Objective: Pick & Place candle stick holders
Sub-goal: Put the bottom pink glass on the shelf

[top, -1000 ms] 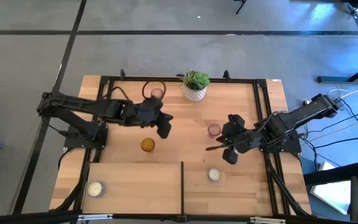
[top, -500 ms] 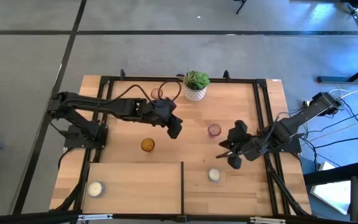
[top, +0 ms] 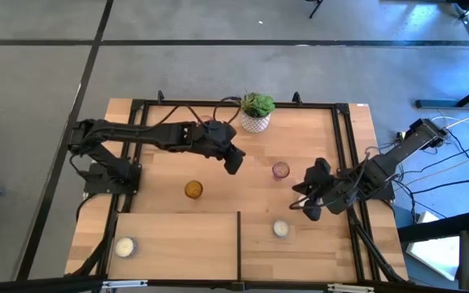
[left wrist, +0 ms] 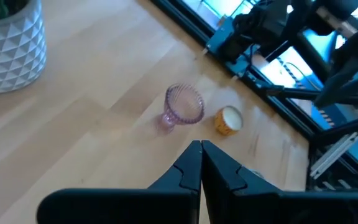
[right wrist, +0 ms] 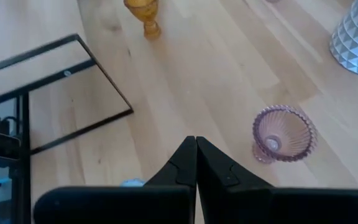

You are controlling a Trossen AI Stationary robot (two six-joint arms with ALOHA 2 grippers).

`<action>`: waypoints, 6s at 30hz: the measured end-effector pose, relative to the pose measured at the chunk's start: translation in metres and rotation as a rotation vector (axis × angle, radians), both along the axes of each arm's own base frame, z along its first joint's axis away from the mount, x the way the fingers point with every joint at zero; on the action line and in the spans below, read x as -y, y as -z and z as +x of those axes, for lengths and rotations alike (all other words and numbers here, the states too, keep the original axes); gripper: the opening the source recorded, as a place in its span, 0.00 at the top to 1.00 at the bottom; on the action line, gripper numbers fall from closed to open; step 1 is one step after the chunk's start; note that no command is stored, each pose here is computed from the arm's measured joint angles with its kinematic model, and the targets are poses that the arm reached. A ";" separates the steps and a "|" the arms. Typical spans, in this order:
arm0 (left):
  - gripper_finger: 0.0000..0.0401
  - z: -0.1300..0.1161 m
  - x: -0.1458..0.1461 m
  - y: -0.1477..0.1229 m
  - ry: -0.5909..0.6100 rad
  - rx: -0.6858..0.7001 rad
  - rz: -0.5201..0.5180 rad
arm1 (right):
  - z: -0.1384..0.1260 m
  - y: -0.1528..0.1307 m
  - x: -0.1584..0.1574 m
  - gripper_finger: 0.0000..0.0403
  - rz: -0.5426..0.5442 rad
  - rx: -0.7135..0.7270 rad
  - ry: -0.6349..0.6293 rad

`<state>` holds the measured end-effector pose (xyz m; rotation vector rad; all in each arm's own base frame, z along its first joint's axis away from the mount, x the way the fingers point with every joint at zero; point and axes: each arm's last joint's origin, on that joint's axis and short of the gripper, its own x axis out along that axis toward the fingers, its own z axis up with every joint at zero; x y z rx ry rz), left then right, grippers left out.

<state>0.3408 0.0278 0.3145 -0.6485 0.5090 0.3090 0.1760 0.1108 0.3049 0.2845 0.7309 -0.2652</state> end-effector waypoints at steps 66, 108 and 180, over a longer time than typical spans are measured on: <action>1.00 -0.014 0.001 0.025 -0.061 -0.285 -0.050 | 0.004 0.074 0.119 0.99 0.350 -0.376 0.442; 1.00 -0.015 0.011 0.027 0.190 -0.325 0.066 | 0.002 0.083 0.120 0.89 0.527 -0.518 0.505; 1.00 -0.022 0.022 0.032 0.279 -0.414 0.095 | 0.087 0.115 0.146 0.60 0.619 -0.525 0.610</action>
